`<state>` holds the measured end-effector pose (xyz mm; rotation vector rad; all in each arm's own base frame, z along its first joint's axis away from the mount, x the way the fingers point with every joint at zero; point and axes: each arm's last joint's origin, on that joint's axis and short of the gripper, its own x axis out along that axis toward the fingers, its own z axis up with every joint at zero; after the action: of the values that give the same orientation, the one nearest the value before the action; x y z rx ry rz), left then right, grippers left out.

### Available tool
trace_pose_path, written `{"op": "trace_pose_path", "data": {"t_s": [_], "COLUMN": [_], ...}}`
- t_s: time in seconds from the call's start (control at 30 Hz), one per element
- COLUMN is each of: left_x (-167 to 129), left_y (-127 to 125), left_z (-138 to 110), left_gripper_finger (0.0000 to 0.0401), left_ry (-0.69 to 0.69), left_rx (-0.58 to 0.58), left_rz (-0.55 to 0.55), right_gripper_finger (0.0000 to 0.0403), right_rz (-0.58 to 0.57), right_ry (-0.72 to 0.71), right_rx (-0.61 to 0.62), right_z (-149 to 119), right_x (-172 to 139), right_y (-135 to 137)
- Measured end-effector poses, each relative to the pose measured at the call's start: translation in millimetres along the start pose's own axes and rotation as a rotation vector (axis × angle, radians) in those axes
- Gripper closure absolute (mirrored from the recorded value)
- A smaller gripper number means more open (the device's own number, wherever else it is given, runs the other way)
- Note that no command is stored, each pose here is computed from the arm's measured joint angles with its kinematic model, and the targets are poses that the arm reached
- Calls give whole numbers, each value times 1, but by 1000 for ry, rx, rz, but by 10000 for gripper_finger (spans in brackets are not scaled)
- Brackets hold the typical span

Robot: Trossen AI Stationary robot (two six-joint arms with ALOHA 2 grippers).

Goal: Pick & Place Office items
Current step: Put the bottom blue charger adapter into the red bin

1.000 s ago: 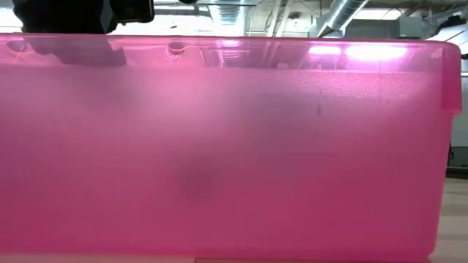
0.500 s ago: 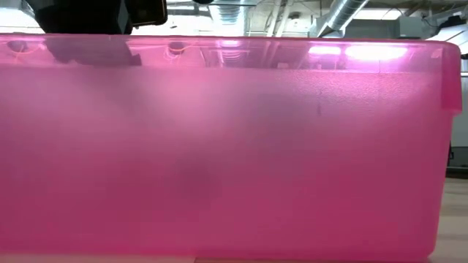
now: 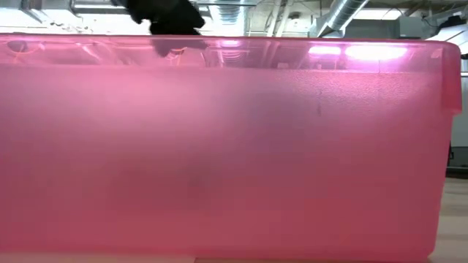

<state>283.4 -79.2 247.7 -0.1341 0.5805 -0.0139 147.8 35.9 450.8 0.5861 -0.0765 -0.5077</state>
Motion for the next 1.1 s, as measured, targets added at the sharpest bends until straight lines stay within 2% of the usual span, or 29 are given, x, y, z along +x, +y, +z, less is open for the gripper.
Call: {"op": "trace_pose_path", "data": {"t_s": [0.13,0.23,0.4,0.6,0.7,0.83,1.1], "left_x": [-6,3,38,83,98,120,149], "left_y": [54,89,118,122,119,110,100], "left_z": [19,18,12,27,34,28,17], "left_gripper_finger": [225,225,217,202,199,199,198], "left_ry": [-34,1,106,128,102,113,104], "left_rx": [85,130,185,279,307,369,392], "left_rz": [-4,-39,-60,-77,-128,-174,-202], "right_gripper_finger": [273,268,258,241,235,229,226], "right_rz": [-2,-5,2,2,-2,-13,-16], "right_ry": [3,16,22,21,16,7,9], "right_rx": [-17,-33,-34,-20,-16,-13,-18], "right_z": [-1,-2,-2,-2,-2,-2,-2], "right_x": [0,0,0,0,0,0,0], "right_y": [0,-1,-1,-1,-1,-1,-1]}}
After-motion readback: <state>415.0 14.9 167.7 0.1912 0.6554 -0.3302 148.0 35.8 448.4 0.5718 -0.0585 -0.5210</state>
